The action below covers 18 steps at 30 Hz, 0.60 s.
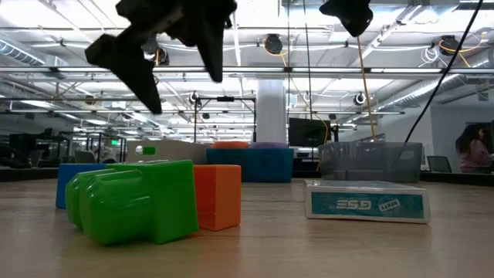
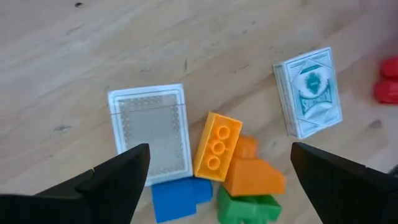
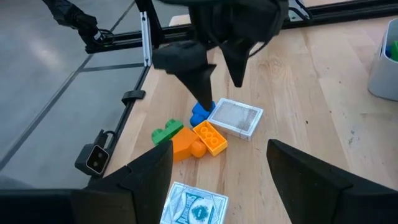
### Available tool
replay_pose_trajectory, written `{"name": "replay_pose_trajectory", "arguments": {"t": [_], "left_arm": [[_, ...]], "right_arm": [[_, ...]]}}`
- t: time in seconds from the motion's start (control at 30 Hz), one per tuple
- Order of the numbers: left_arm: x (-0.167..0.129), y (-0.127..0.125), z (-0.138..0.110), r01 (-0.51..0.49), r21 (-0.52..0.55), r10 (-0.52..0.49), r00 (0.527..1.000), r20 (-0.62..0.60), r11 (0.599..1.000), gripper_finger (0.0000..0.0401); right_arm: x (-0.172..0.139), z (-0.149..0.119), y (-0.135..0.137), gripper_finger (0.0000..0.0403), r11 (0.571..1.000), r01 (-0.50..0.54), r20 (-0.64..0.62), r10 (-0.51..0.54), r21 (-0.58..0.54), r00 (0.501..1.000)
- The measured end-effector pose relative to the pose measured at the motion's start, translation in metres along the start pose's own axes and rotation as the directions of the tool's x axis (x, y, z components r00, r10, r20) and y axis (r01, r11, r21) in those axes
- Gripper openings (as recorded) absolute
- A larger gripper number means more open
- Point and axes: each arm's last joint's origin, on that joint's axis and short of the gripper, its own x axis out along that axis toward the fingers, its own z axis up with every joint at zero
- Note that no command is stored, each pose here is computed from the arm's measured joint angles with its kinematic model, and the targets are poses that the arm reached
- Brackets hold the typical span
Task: Pick & Place Toys
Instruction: Put the brown deck of cards into the black bin
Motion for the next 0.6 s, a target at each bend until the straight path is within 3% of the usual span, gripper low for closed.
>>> {"name": "replay_pose_trajectory", "arguments": {"t": [0.33, 0.6], "left_arm": [[0.035, 0.002, -0.004, -0.105, 0.067, 0.107, 0.994, -0.022, 0.992, 0.0397], [0.036, 0.007, -0.004, -0.159, 0.104, 0.161, 0.987, -0.015, 0.982, 0.0397]], "right_arm": [[0.000, -0.002, 0.000, 0.0251, 1.000, 0.002, -0.017, -0.002, 0.004, 1.000], [0.000, -0.002, 0.000, 0.0251, 1.000, 0.003, -0.021, -0.002, 0.007, 1.000]]}}
